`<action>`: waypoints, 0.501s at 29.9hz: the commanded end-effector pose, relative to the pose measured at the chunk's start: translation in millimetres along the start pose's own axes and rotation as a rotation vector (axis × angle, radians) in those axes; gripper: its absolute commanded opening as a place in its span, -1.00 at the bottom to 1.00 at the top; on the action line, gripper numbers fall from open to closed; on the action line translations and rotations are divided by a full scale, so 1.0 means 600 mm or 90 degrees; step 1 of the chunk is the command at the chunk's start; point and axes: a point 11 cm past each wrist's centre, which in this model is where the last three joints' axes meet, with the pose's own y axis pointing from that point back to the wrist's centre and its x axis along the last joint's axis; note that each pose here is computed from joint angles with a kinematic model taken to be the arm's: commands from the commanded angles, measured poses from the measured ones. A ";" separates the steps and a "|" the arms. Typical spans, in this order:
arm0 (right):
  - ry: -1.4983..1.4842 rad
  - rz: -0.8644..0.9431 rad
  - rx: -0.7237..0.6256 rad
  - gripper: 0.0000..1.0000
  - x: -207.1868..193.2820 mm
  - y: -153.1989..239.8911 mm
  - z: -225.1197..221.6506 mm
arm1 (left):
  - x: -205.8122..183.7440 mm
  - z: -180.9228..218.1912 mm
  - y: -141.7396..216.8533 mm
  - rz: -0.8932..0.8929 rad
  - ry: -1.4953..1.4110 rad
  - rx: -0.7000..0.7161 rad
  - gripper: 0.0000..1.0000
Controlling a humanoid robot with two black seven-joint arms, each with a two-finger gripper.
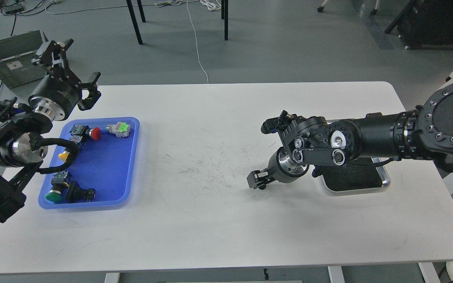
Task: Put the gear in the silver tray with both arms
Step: 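Lower the right gripper and close it on the second gear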
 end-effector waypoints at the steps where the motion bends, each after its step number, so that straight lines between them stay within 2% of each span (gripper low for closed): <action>1: 0.002 0.000 0.000 0.14 0.000 0.000 0.000 | 0.001 0.002 0.000 0.001 -0.001 -0.001 0.95; 7: 0.002 0.000 0.000 0.03 0.000 0.000 0.000 | 0.001 0.002 0.000 0.001 -0.001 -0.001 0.95; 13: 0.000 0.002 -0.002 0.01 0.003 0.002 0.002 | 0.002 0.003 0.000 0.001 -0.002 -0.002 0.95; 15: 0.001 0.001 -0.002 -0.06 0.003 0.002 0.002 | 0.002 0.003 0.000 0.001 -0.002 -0.002 0.95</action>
